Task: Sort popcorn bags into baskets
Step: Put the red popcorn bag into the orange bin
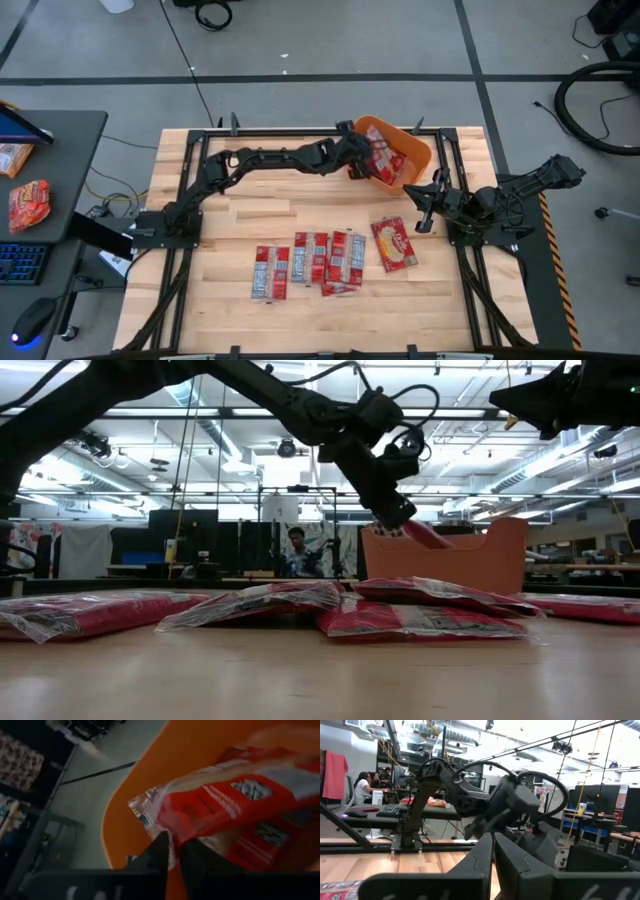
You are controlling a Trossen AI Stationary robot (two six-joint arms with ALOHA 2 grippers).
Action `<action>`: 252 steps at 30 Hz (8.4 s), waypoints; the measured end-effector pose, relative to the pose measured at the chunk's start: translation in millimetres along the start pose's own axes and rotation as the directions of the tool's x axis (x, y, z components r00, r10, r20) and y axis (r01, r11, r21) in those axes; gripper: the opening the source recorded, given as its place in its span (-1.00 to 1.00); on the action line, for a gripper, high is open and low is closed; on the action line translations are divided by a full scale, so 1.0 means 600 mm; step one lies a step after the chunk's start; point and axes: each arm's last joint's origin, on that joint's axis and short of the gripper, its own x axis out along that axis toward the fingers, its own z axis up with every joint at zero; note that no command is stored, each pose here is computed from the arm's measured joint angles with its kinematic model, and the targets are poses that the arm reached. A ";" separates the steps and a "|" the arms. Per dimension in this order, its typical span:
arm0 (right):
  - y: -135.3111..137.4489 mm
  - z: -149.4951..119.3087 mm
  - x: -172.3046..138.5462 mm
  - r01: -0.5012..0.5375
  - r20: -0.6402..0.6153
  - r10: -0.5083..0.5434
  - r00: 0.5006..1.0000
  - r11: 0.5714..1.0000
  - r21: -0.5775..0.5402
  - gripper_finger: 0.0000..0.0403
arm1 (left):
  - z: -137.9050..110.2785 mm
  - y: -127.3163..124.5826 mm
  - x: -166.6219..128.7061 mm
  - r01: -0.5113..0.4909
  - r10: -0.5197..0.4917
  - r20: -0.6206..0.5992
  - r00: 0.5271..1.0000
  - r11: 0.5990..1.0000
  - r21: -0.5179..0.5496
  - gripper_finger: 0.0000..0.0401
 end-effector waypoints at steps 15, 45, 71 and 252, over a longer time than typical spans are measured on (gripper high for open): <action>0.000 -0.001 0.000 -0.001 -0.005 0.001 1.000 1.000 -0.009 -0.88 | 0.006 -0.097 -0.089 0.365 -0.283 -0.270 0.920 0.869 0.333 -0.34; 0.016 -0.021 0.006 -0.252 -0.039 0.250 0.967 0.966 -0.058 -0.88 | -0.059 -0.244 -0.388 0.706 -0.511 -0.671 0.537 0.708 0.026 -0.38; 0.157 -0.025 0.099 -0.375 -0.715 0.344 0.609 0.919 0.123 -0.09 | -0.092 -0.290 -0.435 0.460 -0.437 -0.190 0.879 0.883 0.099 -0.38; -0.191 0.030 0.306 0.681 -0.929 -0.360 0.086 0.702 -0.208 -0.87 | -0.158 -0.210 -0.381 0.492 -0.473 0.200 0.858 0.869 -0.053 -0.38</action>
